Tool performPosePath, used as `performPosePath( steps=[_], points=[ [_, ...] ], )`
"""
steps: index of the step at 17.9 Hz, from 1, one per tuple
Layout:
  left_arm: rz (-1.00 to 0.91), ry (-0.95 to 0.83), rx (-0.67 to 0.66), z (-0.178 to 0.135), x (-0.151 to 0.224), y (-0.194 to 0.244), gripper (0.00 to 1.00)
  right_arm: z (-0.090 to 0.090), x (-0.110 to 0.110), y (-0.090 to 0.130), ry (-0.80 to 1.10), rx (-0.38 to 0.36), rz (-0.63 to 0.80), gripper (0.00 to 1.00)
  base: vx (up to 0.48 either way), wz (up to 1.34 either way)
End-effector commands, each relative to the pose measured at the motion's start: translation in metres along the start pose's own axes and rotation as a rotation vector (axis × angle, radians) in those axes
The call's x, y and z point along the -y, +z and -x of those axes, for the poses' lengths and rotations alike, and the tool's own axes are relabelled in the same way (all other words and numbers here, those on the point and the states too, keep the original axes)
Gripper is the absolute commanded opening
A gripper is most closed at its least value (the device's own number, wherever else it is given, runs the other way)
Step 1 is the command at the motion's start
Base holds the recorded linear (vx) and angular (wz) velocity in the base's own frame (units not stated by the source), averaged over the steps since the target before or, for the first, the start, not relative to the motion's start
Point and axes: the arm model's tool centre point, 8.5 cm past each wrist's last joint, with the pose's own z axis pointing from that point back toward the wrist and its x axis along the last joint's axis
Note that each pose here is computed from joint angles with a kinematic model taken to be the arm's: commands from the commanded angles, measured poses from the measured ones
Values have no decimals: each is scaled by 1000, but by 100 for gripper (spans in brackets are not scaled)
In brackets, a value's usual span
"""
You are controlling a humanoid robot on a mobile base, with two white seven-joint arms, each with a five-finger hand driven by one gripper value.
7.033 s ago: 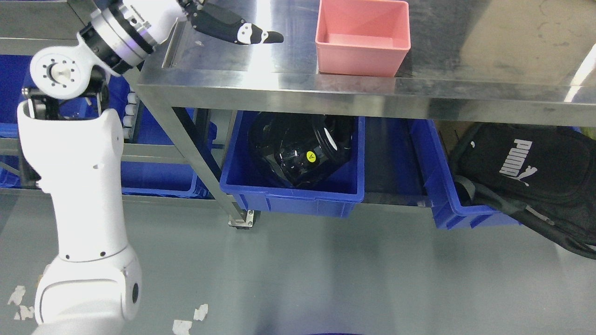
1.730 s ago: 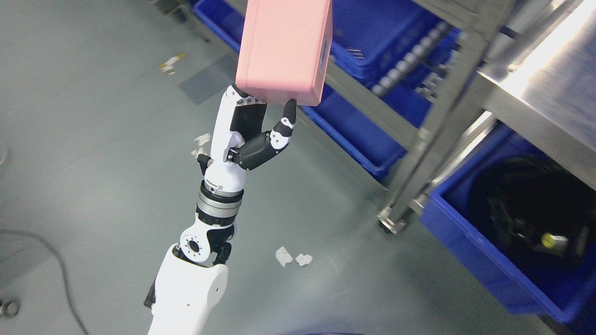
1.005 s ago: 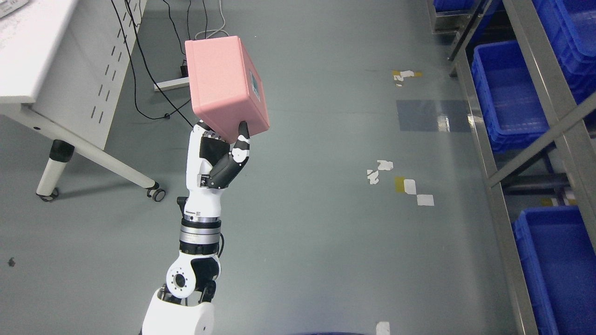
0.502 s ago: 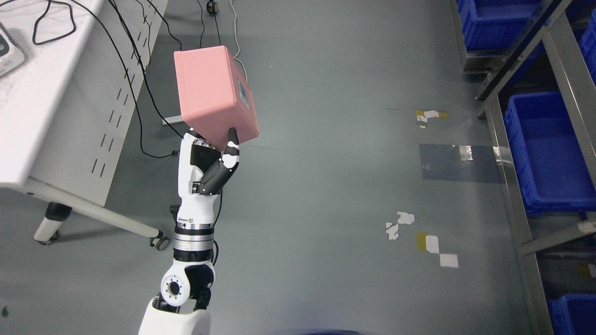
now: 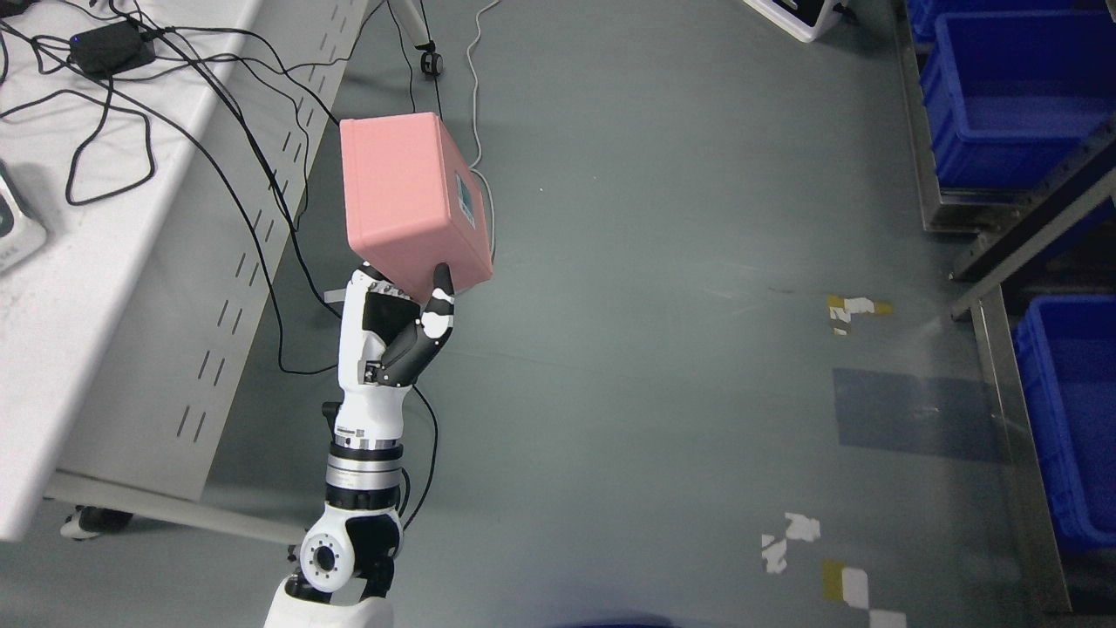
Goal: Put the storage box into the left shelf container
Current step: 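Hold the pink box aloft in the left hand while the robot turns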
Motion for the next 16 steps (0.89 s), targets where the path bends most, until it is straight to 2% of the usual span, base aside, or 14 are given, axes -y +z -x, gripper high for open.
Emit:
performPosePath(
  steps=[1, 9, 16],
  points=[
    [12, -11, -4, 0, -3, 8, 4, -9, 11, 0, -21, 23, 18, 100, 496, 159],
    [51, 21, -43, 10, 13, 19, 4, -8, 11, 0, -21, 21, 18, 100, 466, -22],
    [132, 87, -144, 27, 45, 58, 4, -8, 11, 0, -21, 21, 18, 100, 505, -788]
  ],
)
